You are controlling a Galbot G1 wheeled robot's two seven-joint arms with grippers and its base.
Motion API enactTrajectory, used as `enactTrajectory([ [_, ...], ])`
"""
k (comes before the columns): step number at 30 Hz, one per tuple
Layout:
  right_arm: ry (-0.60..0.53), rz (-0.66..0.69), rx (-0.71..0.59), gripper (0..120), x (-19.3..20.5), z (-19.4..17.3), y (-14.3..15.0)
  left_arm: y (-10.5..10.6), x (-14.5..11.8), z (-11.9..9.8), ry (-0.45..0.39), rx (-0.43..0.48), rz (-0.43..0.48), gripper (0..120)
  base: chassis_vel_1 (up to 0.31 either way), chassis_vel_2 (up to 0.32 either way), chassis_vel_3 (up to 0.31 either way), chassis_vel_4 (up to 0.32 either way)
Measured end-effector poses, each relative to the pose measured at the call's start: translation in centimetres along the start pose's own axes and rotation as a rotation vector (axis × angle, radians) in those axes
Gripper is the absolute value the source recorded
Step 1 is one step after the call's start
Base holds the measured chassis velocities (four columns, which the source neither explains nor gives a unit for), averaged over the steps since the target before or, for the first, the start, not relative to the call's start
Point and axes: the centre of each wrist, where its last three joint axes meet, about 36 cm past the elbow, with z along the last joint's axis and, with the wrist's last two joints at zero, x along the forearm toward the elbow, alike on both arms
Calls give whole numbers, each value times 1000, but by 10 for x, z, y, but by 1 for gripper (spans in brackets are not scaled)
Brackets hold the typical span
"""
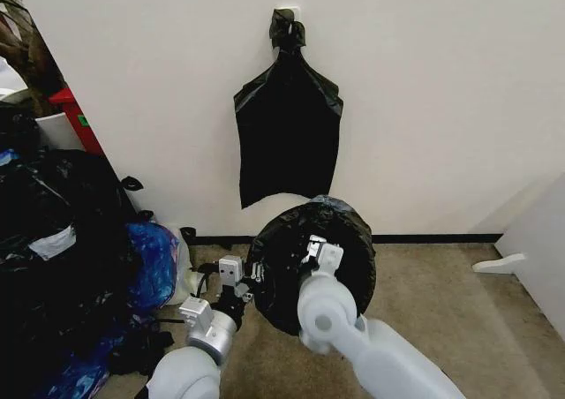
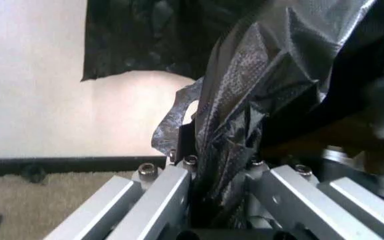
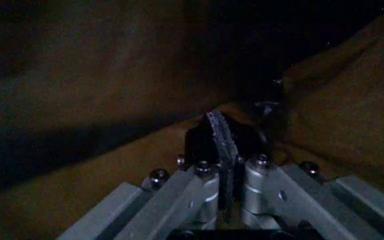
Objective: Place the garbage bag over the trash bin.
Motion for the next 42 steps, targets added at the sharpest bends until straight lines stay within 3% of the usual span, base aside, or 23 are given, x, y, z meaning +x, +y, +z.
enactTrajectory([
  [8, -47, -200, 57, 0, 58, -6, -12, 15, -12, 9, 39, 38, -69, 1, 0, 0, 0, 0],
  [14, -88, -352, 97, 0, 99, -15, -41, 27, -26, 16, 79, 105, -124, 1, 0, 0, 0, 0],
  [17, -177, -534, 168, 0, 115, -25, -75, 33, -32, 20, 123, 126, -140, 1, 0, 0, 0, 0],
  [22, -232, -555, 205, 0, 118, -52, -97, 39, -36, 22, 153, 153, -136, 1, 0, 0, 0, 0],
  [26, -326, -525, 211, 16, 122, -96, -119, 53, -35, 29, 158, 168, -37, 1, 0, 0, 0, 0],
  [28, -329, -527, 210, 16, 122, -98, -121, 54, -35, 30, 155, 171, -29, 1, 0, 0, 0, 0],
  [30, -308, -535, 171, 29, 116, -116, -141, 60, -33, 32, 135, 196, 35, 1, 0, 0, 0, 0],
  [34, -295, -540, 123, 39, 109, -133, -156, 63, -31, 32, 115, 209, 89, 1, 0, 0, 0, 0],
  [37, -242, -545, 25, 52, 94, -160, -182, 67, -29, 33, 82, 209, 150, 1, 0, 0, 0, 0],
  [40, -124, -557, -87, 59, 79, -181, -211, 70, -28, 31, 55, 198, 195, 1, 0, 0, 0, 0],
  [41, -37, -559, -145, 69, 71, -193, -232, 72, -28, 29, 38, 186, 223, 1, 0, 0, 0, 0],
  [42, -37, -559, -145, 69, 71, -193, -232, 72, -28, 29, 38, 186, 223, 1, 0, 0, 0, 0],
])
